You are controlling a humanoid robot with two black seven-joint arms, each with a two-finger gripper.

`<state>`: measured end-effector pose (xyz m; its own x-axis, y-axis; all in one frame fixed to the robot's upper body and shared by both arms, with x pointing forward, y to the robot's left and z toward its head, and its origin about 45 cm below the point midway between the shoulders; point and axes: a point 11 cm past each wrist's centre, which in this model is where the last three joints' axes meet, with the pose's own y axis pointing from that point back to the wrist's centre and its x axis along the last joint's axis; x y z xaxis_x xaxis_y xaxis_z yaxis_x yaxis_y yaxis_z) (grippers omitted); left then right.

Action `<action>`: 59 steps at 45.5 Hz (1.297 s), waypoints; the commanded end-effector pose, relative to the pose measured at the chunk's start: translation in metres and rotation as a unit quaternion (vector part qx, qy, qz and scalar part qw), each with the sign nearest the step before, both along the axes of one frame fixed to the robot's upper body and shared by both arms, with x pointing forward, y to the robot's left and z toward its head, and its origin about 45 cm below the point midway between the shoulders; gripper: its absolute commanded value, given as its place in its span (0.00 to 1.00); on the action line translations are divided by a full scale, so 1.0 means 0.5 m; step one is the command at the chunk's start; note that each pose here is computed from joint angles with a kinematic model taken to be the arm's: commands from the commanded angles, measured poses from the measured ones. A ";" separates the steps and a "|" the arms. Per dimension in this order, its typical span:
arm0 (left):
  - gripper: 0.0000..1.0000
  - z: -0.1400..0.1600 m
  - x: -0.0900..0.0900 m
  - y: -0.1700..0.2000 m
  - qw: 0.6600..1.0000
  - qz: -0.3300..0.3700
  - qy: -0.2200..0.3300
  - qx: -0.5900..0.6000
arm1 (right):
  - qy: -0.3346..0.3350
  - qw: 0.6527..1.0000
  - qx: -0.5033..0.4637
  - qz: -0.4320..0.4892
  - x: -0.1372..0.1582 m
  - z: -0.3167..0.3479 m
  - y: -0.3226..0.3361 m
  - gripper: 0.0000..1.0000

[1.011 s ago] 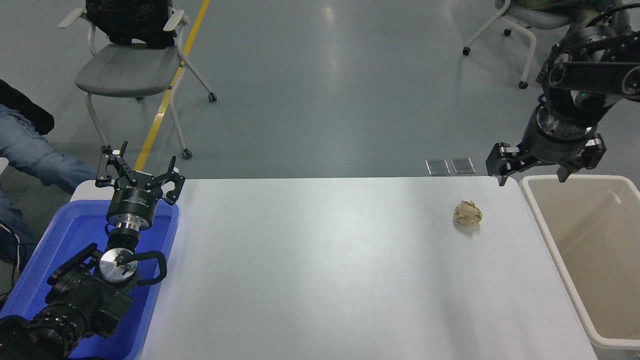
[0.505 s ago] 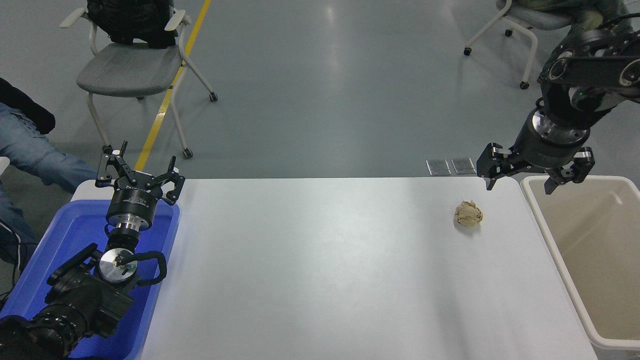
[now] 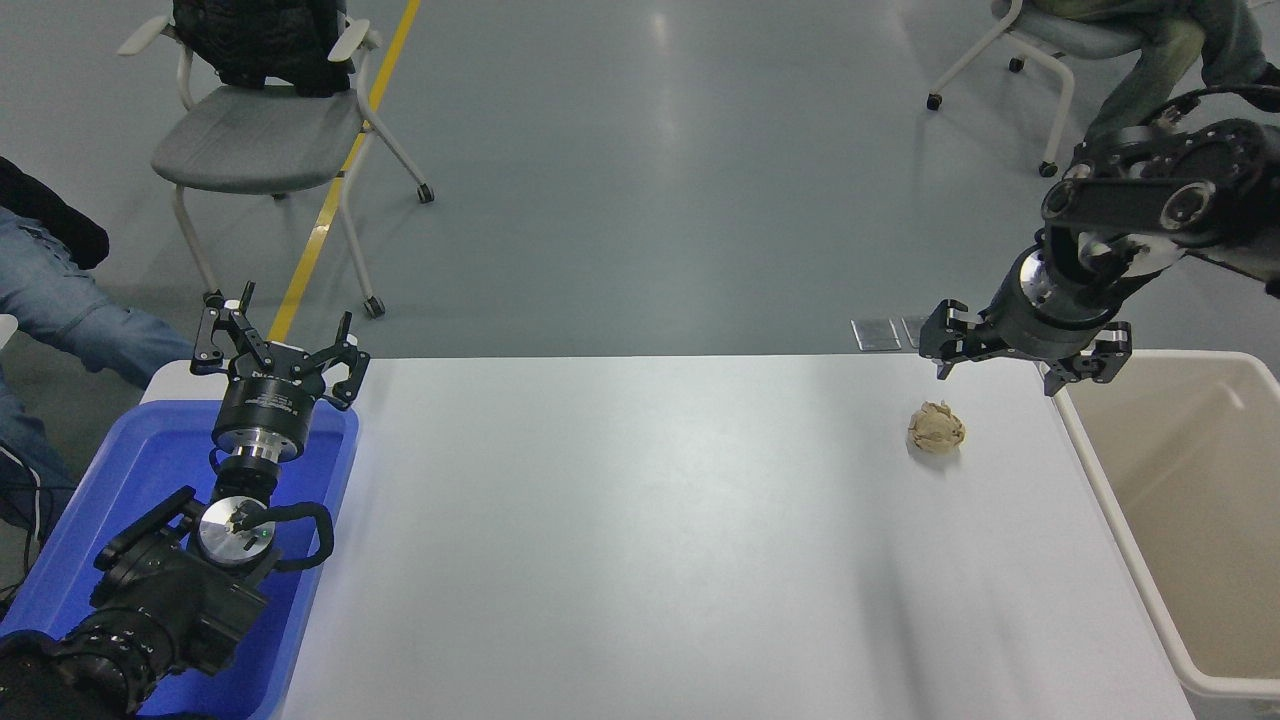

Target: Pick up paper ball place in dustbin

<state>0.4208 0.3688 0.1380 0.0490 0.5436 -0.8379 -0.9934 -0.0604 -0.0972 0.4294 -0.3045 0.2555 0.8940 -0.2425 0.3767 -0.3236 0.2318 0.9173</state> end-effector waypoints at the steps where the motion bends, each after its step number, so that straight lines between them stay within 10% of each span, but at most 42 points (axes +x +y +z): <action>1: 0.99 0.000 0.000 0.000 1.000 0.000 0.000 0.000 | -0.024 0.998 -0.037 0.050 0.001 -0.063 0.010 1.00; 13: 0.99 0.000 0.000 0.000 1.000 0.000 -0.001 0.000 | -0.080 0.980 -0.102 0.149 0.005 -0.132 -0.005 1.00; 59: 0.99 0.000 0.000 0.000 1.000 0.000 -0.001 0.000 | -0.174 0.983 -0.005 0.050 -0.036 -0.334 -0.049 1.00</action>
<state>0.4207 0.3688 0.1381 0.0501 0.5432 -0.8381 -0.9933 -0.0600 -0.0983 0.4195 -0.3236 0.1120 0.7507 -0.1217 0.6494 -0.6267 0.1797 0.7582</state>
